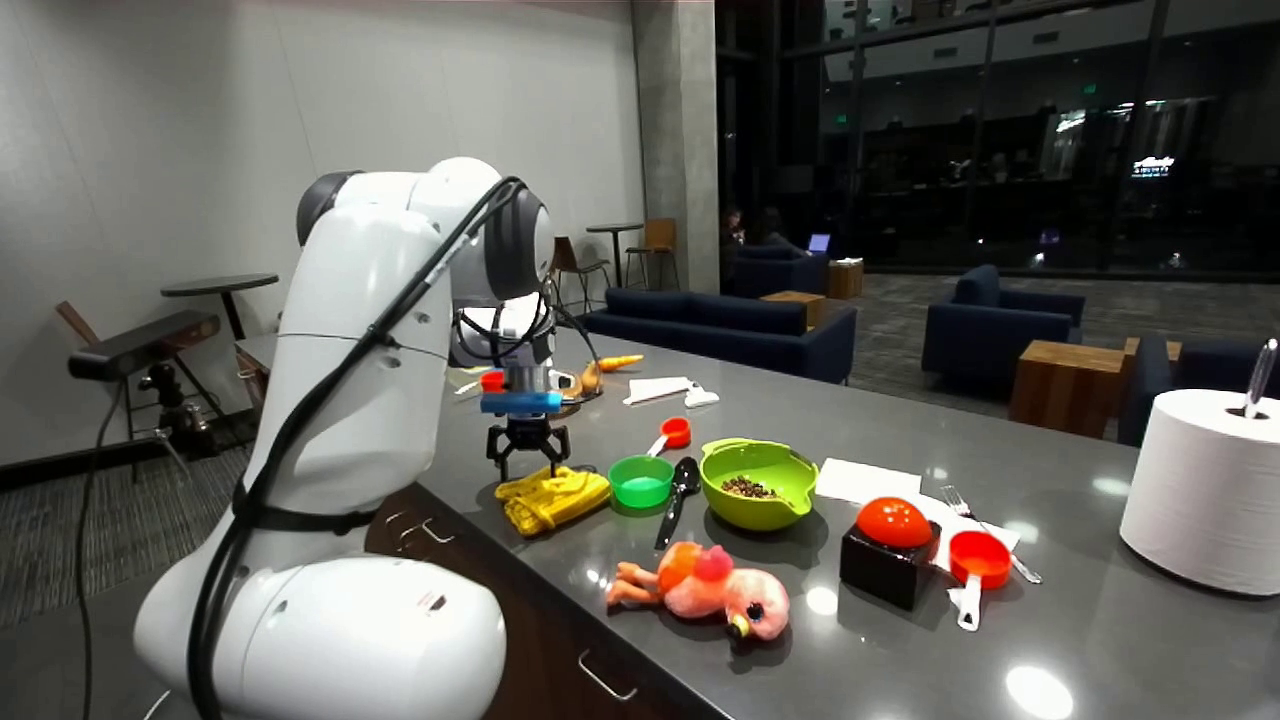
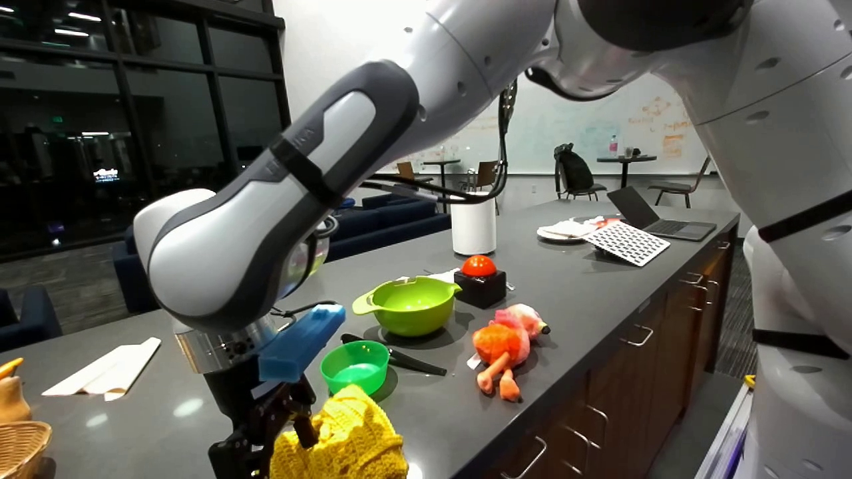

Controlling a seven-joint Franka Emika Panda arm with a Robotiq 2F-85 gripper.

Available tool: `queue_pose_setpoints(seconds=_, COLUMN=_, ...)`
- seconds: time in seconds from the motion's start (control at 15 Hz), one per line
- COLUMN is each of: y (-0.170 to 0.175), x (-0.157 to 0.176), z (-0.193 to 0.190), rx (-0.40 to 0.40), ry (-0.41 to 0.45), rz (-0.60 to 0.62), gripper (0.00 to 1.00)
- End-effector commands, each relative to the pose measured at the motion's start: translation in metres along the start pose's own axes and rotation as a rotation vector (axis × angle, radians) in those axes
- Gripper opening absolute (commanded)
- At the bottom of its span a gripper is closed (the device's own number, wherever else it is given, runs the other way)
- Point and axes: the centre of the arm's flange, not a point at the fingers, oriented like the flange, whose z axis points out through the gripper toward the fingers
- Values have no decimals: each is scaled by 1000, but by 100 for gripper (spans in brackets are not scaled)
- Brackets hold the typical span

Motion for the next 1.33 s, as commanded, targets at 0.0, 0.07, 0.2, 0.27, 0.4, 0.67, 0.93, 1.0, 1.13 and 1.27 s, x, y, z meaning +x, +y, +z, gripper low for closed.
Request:
queue_pose_setpoints(seconds=0.0, y=-1, x=10, z=7, rx=0, ry=-5, rz=-81, gripper=100)
queue_pose_setpoints(seconds=0.07, y=-1, x=13, z=12, rx=5, ry=2, rz=-103, gripper=100)
queue_pose_setpoints(seconds=0.2, y=-1, x=17, z=19, rx=16, ry=18, rz=-131, gripper=100)
queue_pose_setpoints(seconds=0.27, y=-2, x=19, z=21, rx=15, ry=24, rz=-145, gripper=75)
queue_pose_setpoints(seconds=0.4, y=-3, x=21, z=20, rx=9, ry=30, rz=-161, gripper=68)
queue_pose_setpoints(seconds=0.67, y=-4, x=25, z=9, rx=-2, ry=39, rz=-185, gripper=39)
queue_pose_setpoints(seconds=0.93, y=-6, x=27, z=0, rx=-11, ry=50, rz=-189, gripper=7)
queue_pose_setpoints(seconds=1.0, y=-8, x=28, z=-4, rx=-12, ry=49, rz=-183, gripper=0)
queue_pose_setpoints(seconds=1.13, y=-12, x=29, z=-9, rx=-16, ry=43, rz=-179, gripper=0)
queue_pose_setpoints(seconds=1.27, y=-15, x=30, z=-17, rx=-19, ry=35, rz=-165, gripper=1)
